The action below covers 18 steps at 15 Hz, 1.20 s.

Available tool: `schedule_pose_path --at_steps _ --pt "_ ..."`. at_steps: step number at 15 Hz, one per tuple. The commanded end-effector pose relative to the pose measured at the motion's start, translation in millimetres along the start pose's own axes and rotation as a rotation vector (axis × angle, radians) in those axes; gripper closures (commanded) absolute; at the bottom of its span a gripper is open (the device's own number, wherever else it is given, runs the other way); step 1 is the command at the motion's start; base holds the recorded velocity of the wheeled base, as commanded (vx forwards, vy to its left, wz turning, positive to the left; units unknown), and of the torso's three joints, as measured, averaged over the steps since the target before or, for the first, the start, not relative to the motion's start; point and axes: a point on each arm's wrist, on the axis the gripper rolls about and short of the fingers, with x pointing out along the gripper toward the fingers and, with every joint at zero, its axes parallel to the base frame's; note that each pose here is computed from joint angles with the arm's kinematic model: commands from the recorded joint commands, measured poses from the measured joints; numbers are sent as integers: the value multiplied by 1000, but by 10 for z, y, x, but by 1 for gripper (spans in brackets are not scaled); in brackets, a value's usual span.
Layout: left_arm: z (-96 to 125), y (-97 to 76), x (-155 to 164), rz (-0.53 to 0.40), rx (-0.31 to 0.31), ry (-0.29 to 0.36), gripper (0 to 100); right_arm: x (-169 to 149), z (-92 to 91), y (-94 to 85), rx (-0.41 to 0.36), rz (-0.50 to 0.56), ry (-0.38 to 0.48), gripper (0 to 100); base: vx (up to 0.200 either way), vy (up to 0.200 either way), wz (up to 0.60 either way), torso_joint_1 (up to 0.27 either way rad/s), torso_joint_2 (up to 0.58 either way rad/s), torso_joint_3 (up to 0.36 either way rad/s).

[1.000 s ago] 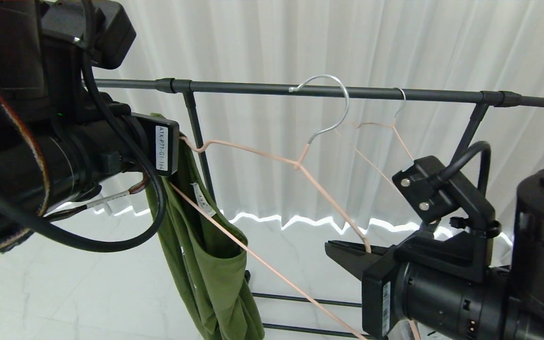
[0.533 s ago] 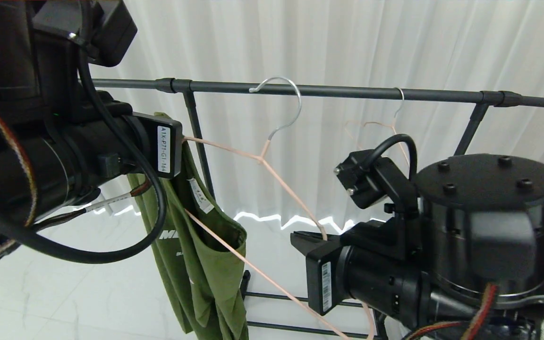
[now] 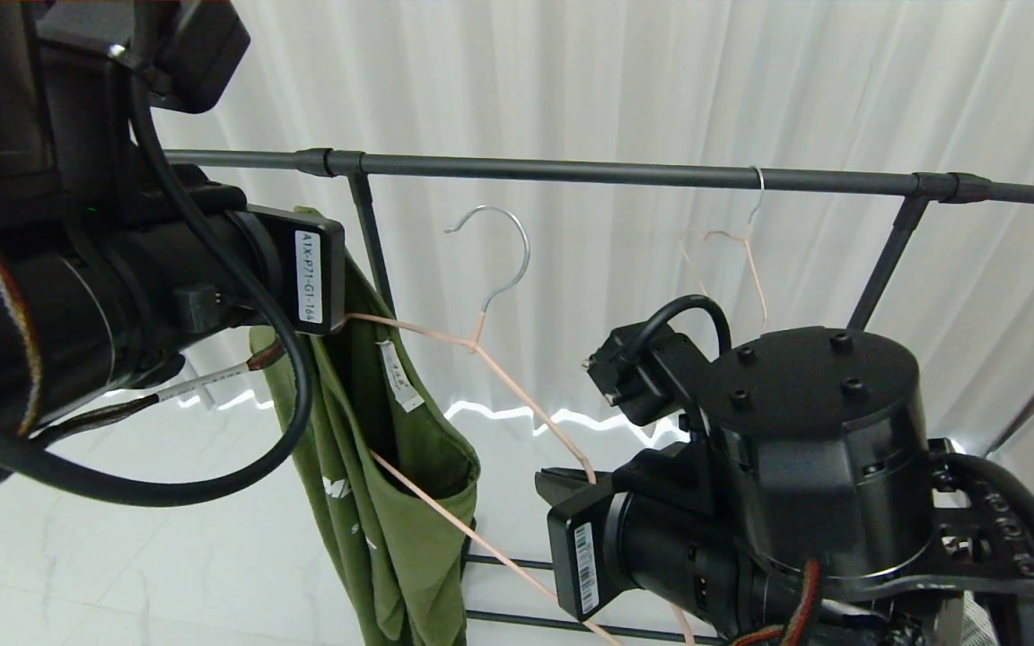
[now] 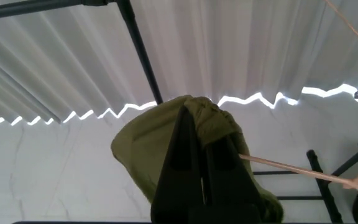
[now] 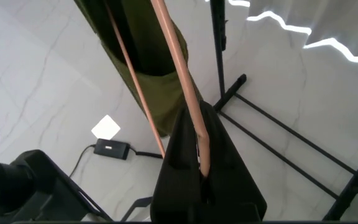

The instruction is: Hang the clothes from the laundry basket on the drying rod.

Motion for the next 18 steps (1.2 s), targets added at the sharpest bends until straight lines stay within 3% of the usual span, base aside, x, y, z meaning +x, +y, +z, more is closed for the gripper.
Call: schedule_pose_path --at_steps 1,7,10,13,14,18 --pt "3 -32 -28 -18 3 -4 100 -7 21 5 2 2 -7 100 0 0 0 0 0 0" --pt "-4 -421 -272 -210 0 -26 100 39 300 -5 14 -22 -31 100 0 0 0 0 0 0" --pt "59 -577 -318 -262 -31 -36 100 28 306 -1 14 -21 -34 100 0 0 0 0 0 0" --pt "31 -578 -303 -257 -36 -27 100 -27 319 -32 -16 -32 -43 100 0 0 0 0 0 0" --pt "27 -496 -323 -243 -43 -31 100 -119 328 -120 -47 -46 -53 100 0 0 0 0 0 0" --pt "-162 -489 -324 -241 8 5 100 -265 298 -288 -100 -61 -131 100 0 0 0 0 0 0"
